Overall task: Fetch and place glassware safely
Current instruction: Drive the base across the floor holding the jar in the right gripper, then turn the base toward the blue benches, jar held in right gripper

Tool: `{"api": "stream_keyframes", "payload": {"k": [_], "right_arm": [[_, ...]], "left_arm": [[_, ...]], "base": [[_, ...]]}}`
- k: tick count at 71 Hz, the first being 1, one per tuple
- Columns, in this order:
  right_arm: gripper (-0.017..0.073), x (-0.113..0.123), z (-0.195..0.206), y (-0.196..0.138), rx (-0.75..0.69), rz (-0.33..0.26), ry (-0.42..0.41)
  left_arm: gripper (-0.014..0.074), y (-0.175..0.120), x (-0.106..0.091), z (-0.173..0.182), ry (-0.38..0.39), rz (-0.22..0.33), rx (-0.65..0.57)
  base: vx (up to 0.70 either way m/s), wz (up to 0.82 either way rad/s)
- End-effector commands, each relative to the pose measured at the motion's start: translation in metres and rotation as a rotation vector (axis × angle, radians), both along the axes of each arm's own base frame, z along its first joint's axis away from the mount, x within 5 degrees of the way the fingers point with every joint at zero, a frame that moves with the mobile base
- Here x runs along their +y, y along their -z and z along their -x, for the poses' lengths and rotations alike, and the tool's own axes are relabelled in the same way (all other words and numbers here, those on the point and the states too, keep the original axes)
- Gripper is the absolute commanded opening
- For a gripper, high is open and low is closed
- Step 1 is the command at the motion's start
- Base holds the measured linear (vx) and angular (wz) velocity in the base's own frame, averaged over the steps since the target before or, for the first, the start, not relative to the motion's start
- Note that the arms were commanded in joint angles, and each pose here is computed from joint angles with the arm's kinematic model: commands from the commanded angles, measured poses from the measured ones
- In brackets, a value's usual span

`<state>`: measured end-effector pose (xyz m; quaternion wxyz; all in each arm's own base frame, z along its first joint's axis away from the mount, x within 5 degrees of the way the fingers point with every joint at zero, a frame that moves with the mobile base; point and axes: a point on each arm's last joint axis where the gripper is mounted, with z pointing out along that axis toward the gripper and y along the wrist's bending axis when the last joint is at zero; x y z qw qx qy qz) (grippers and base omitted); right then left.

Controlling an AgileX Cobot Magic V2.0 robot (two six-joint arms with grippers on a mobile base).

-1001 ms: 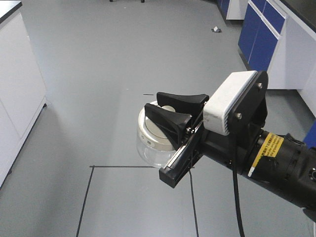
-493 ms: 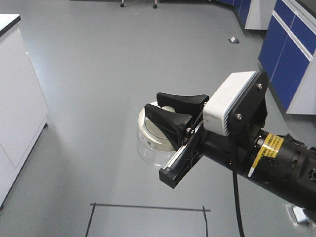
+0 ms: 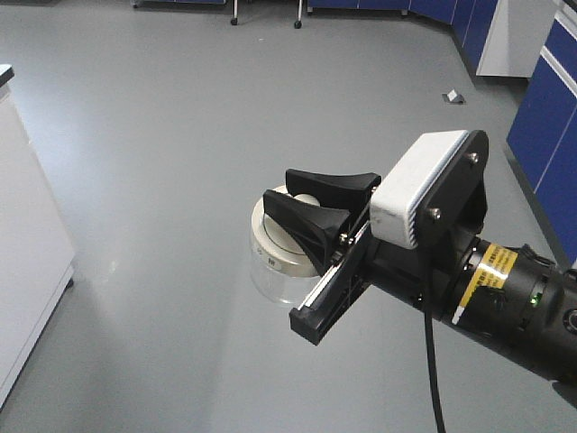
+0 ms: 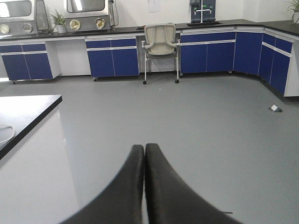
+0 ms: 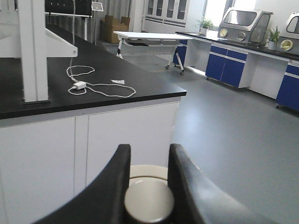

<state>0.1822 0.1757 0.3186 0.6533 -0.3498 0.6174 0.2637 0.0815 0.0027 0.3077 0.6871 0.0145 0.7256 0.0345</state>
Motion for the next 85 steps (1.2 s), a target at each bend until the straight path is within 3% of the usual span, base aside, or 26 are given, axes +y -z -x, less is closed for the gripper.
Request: {"api": "stream_keyframes", "payload": {"k": [1,85], "right_arm": [[-0.0003,-0.0007,0.0050,-0.0258,-0.091,-0.113,-0.034],[-0.0003,0.0012,0.0027,-0.0224,-0.080,-0.104,-0.033]], "left_arm": [[-0.0007,-0.0154,-0.0011,0.0001,0.012,0.012,-0.092],[-0.0007,-0.0153,-0.0011,-0.0001,0.012,0.013,-0.091]], "base": [[0.56,-0.01],[0.60,-0.05]]}}
